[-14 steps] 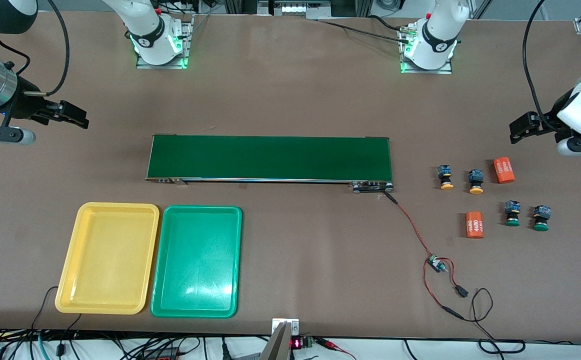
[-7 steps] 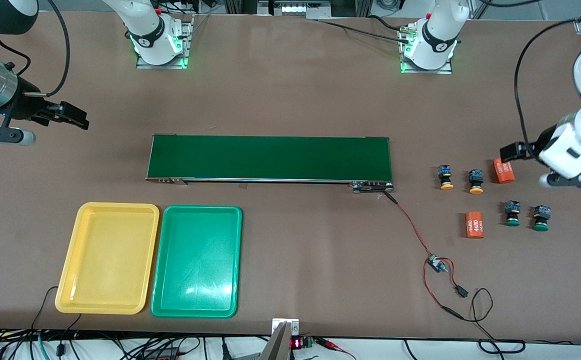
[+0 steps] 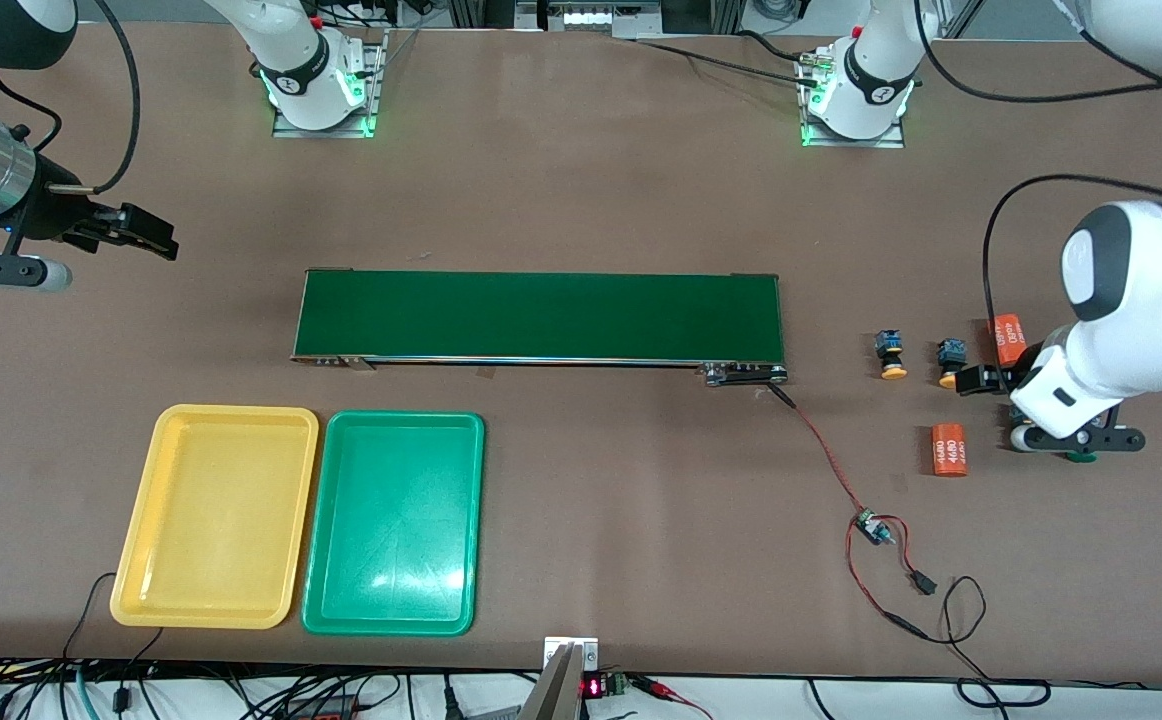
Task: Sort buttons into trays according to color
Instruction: 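Reach the left gripper down and grasp an orange cylinder cell, then carry the orange cell with the left gripper onto the conveyor belt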
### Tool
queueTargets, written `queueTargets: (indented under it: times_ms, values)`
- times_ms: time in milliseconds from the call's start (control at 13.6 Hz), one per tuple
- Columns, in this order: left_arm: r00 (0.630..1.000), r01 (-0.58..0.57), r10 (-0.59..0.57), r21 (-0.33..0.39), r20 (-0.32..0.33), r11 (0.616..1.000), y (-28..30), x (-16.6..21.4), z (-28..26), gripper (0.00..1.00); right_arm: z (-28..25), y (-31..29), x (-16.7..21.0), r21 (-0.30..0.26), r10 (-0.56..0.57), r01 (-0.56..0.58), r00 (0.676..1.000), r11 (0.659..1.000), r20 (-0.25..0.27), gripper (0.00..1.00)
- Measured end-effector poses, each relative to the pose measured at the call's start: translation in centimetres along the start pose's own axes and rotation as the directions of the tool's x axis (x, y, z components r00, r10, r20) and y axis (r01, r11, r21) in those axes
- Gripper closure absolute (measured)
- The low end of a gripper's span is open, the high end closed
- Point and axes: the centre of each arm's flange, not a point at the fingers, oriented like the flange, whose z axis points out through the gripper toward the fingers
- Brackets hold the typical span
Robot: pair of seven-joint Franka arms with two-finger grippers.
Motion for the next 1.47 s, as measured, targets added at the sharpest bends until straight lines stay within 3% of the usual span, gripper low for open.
queueTargets:
  times_ms: [515, 809, 956, 1177, 1471]
  values:
    - [0.980, -0.156, 0.158, 0.020, -0.120, 0.988, -1.7, 2.9, 10.5, 0.00, 0.0, 0.0, 0.0, 0.000, 0.000, 0.000, 1.000, 1.000, 0.000, 0.00]
    - [0.975, -0.181, 0.182, 0.024, -0.130, 0.983, -2.6, 3.4, 15.3, 0.05, 0.0, -0.2, 0.0, 0.000, -0.003, 0.003, 1.000, 1.000, -0.002, 0.00]
    - [0.969, -0.185, 0.188, 0.029, -0.161, 0.982, -2.2, 3.8, 16.6, 0.11, 0.0, -0.4, 0.0, 0.000, -0.006, 0.006, 1.000, 1.000, -0.003, 0.00]
    - [0.964, -0.194, 0.196, 0.028, -0.177, 0.981, -1.6, 4.0, 17.3, 0.47, 0.0, -0.4, 0.0, 0.000, -0.006, 0.006, 1.000, 1.000, -0.003, 0.00]
    - [0.960, -0.208, 0.208, 0.020, -0.185, 0.978, -0.6, 4.6, 15.2, 0.50, 0.0, -0.3, 0.0, 0.000, -0.005, 0.005, 1.000, 1.000, -0.003, 0.00]
